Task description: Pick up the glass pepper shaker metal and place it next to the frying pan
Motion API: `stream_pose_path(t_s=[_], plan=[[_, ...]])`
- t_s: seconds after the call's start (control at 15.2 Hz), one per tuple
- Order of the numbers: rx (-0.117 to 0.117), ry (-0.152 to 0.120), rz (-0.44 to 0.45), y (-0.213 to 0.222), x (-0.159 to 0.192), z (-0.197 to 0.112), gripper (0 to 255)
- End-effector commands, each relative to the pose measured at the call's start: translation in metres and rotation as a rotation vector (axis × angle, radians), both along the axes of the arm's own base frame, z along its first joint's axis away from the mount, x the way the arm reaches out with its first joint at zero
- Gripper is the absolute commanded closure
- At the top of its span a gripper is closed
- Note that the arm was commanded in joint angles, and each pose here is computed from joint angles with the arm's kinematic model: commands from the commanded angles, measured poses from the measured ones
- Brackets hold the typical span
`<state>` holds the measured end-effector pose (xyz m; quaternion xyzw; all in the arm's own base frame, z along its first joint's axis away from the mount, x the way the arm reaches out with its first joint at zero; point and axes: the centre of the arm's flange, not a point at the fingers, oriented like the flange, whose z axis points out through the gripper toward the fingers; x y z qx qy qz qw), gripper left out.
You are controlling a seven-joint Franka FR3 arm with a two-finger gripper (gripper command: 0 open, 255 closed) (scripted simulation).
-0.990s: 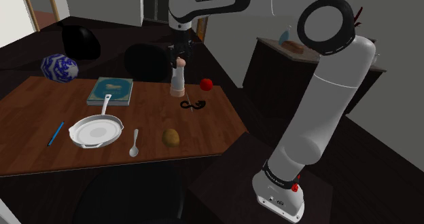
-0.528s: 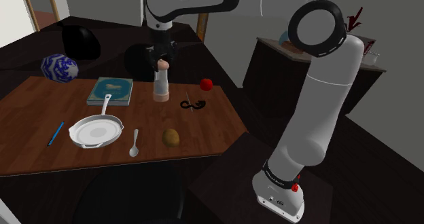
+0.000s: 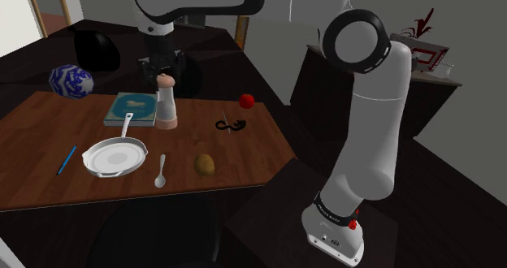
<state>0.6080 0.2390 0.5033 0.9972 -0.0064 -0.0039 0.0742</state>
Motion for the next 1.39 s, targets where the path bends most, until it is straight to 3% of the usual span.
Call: stream_pose_path(t_s=[0.0,0.53,1.32], plan=[[0.0,0.0,-0.001,0.027,0.004,0.002,255],[0.0,0.0,-0.001,0.134,0.017,0.002,255],[0.0,0.0,-0.001,0.134,0.017,-0.061,255]])
